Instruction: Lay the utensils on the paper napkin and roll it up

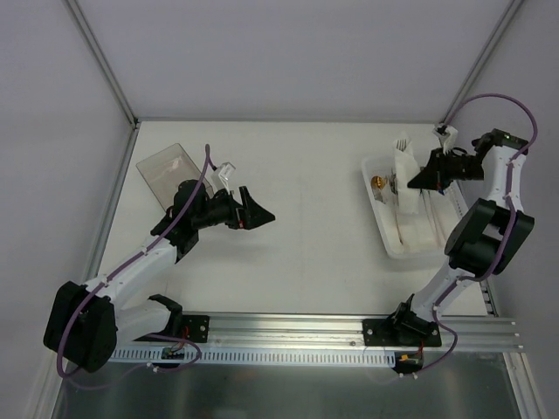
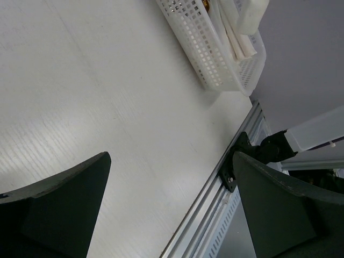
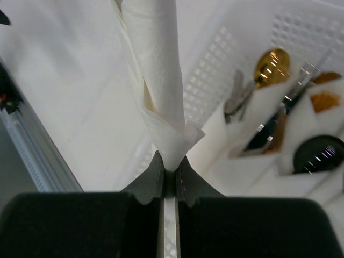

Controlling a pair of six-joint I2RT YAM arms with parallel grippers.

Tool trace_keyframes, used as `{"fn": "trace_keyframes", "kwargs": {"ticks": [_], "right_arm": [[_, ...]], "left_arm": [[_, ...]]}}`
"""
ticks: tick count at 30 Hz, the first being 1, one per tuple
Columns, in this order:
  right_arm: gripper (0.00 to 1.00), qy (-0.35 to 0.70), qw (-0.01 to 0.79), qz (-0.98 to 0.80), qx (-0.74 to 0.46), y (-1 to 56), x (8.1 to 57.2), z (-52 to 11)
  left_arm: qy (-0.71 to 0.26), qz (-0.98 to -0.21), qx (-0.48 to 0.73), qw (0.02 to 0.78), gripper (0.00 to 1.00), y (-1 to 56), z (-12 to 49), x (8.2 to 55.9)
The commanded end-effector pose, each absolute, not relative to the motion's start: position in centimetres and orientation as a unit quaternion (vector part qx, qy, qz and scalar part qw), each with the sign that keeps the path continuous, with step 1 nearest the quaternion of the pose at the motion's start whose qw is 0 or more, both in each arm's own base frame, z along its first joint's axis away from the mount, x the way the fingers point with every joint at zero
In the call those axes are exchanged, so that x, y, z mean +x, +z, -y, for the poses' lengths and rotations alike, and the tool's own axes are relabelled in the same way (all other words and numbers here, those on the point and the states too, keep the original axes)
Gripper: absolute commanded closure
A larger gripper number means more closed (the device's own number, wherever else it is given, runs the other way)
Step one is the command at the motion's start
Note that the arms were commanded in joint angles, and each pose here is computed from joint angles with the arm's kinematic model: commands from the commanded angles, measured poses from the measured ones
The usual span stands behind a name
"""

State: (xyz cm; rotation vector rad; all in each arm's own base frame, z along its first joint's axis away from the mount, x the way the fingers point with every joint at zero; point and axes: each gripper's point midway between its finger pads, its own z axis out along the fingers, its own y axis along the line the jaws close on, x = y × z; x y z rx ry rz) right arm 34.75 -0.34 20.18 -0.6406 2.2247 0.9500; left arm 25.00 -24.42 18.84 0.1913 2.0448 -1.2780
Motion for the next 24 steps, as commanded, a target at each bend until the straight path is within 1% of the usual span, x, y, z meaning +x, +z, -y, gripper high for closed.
{"fn": "trace_keyframes", "kwargs": {"ticks": [1, 6, 15, 24], "right_arm": [[1.00, 0.421, 0.205, -0.860, -0.202, 20.9, 27.9, 0.0], [1.00, 0.424, 0.176, -0.868, -0.186, 19.0, 26.7, 1.1], [1.00, 0.479, 0.105, -0.862, -0.131, 16.4, 24.1, -0.4], [1.00, 0.511, 0.059, -0.853, -0.088, 15.5, 22.2, -1.8]], "left_arm": [[-0.503, -0.773, 0.097, 0.374, 0.01, 20.7, 24.8, 25.5], [-0.493, -0.780, 0.085, 0.376, 0.01, 19.9, 24.6, 25.9], [-0.486, -0.787, 0.071, 0.373, 0.01, 19.0, 24.3, 25.9], [-0.484, -0.791, 0.061, 0.370, 0.01, 18.2, 24.1, 26.0]]}}
